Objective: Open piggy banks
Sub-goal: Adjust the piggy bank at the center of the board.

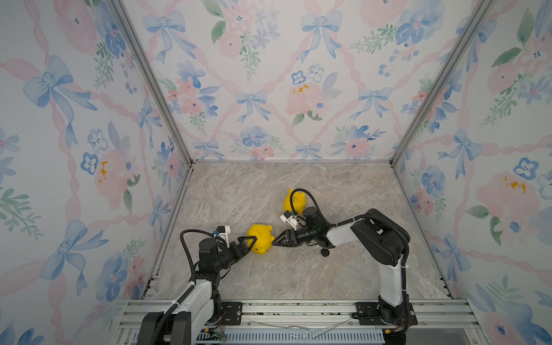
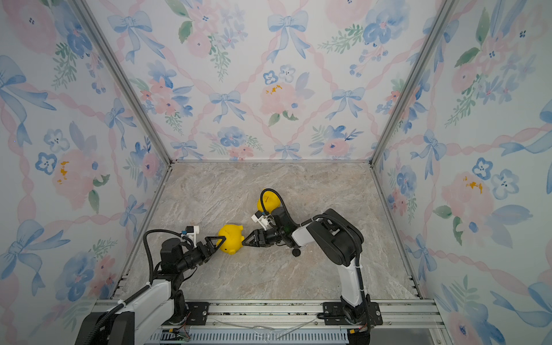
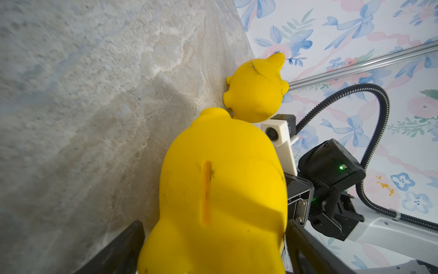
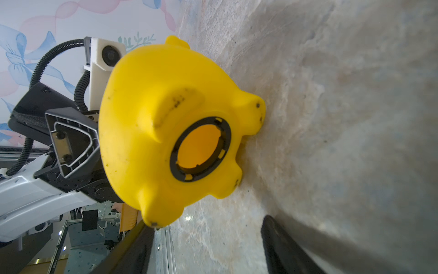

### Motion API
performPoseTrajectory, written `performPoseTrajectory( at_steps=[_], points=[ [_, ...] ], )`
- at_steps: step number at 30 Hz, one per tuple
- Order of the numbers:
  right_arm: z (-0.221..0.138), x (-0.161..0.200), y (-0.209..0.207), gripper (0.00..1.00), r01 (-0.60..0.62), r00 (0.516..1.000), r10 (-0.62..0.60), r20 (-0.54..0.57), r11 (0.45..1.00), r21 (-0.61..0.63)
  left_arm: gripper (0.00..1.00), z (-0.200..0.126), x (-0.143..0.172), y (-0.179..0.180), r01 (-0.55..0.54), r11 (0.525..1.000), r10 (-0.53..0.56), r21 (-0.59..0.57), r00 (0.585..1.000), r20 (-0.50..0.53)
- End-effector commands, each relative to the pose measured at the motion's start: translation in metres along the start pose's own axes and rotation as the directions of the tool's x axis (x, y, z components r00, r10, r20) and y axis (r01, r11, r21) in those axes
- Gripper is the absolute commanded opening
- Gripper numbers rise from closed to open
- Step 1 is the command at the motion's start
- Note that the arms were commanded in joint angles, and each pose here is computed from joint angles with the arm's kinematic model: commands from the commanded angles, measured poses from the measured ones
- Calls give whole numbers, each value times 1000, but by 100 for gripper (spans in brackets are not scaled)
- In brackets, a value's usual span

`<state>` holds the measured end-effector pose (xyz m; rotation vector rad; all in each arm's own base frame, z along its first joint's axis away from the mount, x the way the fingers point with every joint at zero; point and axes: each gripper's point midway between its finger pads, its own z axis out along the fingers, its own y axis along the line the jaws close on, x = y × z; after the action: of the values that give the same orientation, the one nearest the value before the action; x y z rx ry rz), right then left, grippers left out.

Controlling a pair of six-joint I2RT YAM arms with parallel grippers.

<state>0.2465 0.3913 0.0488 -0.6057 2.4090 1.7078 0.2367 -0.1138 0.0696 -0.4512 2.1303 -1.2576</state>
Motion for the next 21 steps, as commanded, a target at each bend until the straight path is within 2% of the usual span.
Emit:
performPoseTrajectory(
  at_steps=[1, 8, 21],
  points=[
    [0, 6, -19, 74, -49, 999, 49, -10, 998, 46, 94, -3, 27, 20, 26, 999, -27, -23, 999, -47],
    [1, 5, -19, 74, -47, 999, 48, -12, 998, 44, 91, -4, 24, 16, 22, 1000, -23, -6, 999, -34],
    [-3, -4, -11, 74, -21, 1000, 21, 12, 1000, 17, 93, -5, 14, 14, 15, 1000, -15, -3, 1000, 1]
  ],
)
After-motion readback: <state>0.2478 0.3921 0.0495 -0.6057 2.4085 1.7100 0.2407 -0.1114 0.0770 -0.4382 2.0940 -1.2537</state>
